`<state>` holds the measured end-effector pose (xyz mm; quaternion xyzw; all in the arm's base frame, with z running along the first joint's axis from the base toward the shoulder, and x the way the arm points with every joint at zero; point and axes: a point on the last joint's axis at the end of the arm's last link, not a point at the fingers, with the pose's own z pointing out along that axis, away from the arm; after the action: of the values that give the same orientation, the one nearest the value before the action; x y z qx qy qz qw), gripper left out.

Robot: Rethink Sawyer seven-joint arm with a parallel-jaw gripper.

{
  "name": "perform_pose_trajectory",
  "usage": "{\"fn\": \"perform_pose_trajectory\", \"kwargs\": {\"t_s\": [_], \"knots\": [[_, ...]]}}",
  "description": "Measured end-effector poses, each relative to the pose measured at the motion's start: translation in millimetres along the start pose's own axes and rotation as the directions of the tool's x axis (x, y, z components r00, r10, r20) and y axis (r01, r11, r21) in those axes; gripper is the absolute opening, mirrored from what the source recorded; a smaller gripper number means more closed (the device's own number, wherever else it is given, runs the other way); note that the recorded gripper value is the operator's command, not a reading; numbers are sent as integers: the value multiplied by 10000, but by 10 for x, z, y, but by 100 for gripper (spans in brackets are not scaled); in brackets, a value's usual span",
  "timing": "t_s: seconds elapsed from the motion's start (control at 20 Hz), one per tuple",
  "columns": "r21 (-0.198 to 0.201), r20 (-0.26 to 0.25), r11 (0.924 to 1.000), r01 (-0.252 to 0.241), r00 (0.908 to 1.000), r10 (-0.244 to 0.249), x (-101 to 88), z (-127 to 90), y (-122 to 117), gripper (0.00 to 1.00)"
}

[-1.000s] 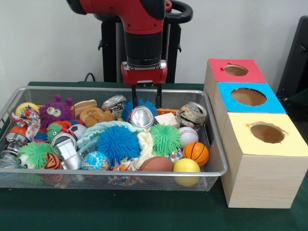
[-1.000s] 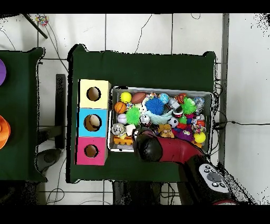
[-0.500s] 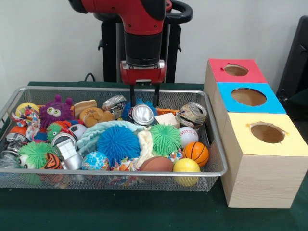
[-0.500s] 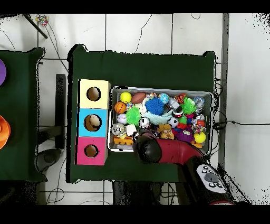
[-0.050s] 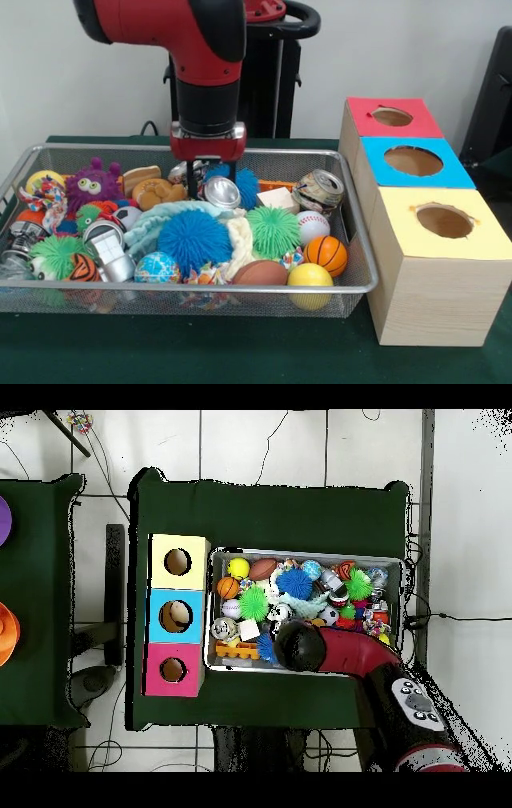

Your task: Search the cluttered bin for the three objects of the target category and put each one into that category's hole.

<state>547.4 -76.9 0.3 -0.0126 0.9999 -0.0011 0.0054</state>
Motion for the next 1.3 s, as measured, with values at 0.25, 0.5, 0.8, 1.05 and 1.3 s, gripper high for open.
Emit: {"fn": "perform_pose_trajectory", "kwargs": {"t_s": [0.25, 0.5, 0.8, 1.05, 1.3], "knots": [[-115, -343, 9987, -502, 9982, 498, -78, 73, -302, 100], [-158, -635, 9972, -733, 9954, 721, -88, 76, -444, 100], [-368, -1040, 9958, -834, 9914, 792, -144, 97, -485, 100], [-559, -1340, 9948, -854, 9880, 773, -196, 108, -472, 100], [-773, -1637, 9927, -923, 9834, 787, -251, 63, -468, 100]]}}
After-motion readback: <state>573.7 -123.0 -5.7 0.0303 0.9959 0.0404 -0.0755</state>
